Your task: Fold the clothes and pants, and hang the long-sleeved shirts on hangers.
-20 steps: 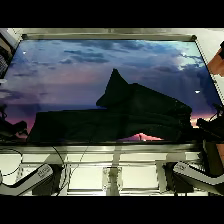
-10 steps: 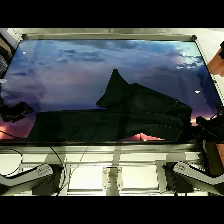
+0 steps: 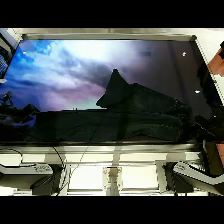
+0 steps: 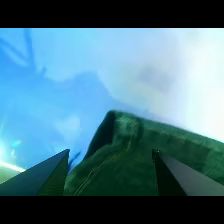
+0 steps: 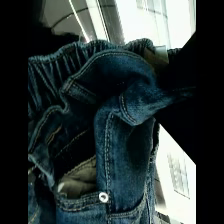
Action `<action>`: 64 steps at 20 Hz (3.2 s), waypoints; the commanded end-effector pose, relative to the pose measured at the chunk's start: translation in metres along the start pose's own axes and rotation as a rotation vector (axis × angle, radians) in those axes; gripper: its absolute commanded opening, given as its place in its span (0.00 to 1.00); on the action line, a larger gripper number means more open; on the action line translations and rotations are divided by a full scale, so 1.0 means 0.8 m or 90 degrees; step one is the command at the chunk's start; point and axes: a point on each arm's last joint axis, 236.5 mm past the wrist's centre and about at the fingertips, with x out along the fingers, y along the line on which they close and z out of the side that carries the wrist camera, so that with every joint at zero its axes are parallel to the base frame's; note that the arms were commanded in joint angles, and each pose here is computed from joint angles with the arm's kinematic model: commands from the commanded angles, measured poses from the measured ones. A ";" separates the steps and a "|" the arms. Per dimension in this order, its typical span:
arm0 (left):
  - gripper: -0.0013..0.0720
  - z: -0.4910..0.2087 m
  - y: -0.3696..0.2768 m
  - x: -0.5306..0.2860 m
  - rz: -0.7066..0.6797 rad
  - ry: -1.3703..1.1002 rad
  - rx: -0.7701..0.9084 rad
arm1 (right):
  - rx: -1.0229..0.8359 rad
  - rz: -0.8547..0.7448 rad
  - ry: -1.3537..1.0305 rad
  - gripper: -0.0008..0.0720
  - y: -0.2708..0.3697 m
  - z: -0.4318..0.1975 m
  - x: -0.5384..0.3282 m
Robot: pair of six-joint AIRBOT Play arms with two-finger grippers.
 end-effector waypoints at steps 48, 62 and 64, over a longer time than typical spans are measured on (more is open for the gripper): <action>0.05 -0.081 0.019 -0.135 -0.156 -0.108 0.099 | 0.034 -0.098 -0.304 0.06 -0.112 0.014 -0.057; 0.54 -0.092 0.124 -0.139 0.008 -0.102 -0.153 | 0.112 -0.130 -0.206 0.43 -0.137 -0.013 -0.041; 0.54 -0.059 0.108 -0.157 -0.029 -0.159 -0.156 | 0.108 -0.142 -0.229 0.50 -0.141 -0.002 -0.066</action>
